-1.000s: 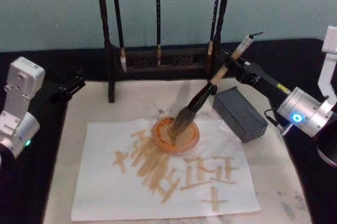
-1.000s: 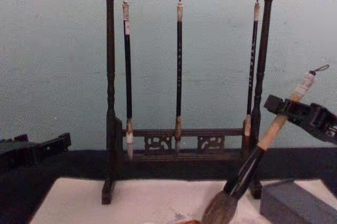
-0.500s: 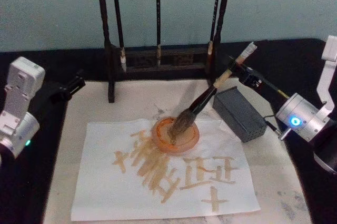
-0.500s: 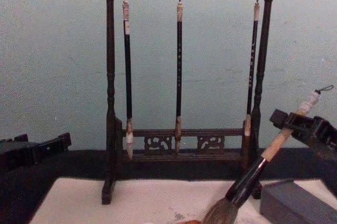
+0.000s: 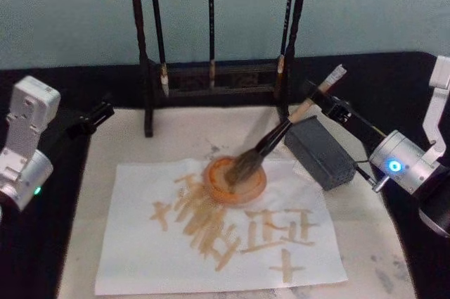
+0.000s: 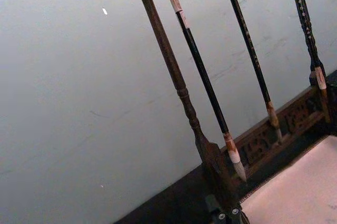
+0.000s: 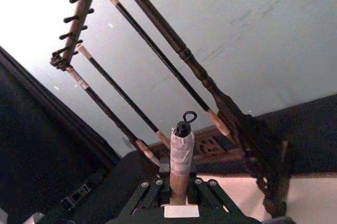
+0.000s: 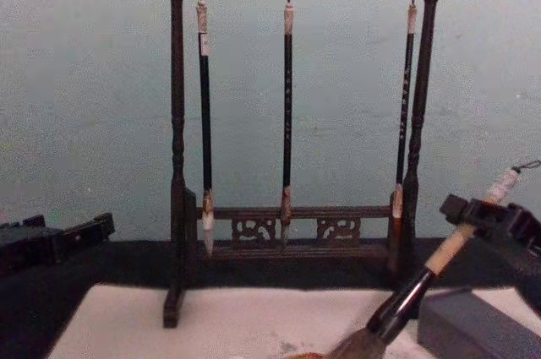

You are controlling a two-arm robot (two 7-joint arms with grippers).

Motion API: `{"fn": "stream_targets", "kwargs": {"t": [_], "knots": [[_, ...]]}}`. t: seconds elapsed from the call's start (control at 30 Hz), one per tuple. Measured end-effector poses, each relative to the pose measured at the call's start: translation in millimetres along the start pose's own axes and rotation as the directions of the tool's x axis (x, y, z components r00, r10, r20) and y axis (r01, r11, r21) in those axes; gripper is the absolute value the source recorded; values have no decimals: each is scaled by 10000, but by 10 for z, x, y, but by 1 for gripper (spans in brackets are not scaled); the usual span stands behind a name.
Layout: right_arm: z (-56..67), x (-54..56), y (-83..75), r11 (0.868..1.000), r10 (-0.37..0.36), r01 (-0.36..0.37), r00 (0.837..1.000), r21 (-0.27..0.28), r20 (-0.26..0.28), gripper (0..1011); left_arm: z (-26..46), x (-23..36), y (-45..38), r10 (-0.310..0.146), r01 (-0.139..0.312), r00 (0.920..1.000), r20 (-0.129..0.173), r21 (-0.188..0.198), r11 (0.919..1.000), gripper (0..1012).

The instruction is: Pick up the brush from the inkstone, write on the paper, then place the brush back to its original position.

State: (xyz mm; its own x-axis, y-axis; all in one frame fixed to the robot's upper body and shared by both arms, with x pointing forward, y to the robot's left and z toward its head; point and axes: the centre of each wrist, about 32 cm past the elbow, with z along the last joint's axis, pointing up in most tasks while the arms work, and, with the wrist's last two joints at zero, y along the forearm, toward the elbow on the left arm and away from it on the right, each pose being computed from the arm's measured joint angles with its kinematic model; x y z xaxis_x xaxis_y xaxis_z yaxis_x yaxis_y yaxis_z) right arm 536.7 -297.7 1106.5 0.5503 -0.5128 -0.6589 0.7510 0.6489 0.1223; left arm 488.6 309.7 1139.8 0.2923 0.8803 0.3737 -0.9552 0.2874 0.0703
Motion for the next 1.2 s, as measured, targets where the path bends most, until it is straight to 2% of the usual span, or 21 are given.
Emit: {"fn": "stream_targets", "kwargs": {"t": [1.2], "knots": [[-141, 146, -111, 9947, -1026, 1025, 9926, -42, -652, 164, 0, 0, 0, 0, 0, 10000, 0, 0, 10000, 1002]]}}
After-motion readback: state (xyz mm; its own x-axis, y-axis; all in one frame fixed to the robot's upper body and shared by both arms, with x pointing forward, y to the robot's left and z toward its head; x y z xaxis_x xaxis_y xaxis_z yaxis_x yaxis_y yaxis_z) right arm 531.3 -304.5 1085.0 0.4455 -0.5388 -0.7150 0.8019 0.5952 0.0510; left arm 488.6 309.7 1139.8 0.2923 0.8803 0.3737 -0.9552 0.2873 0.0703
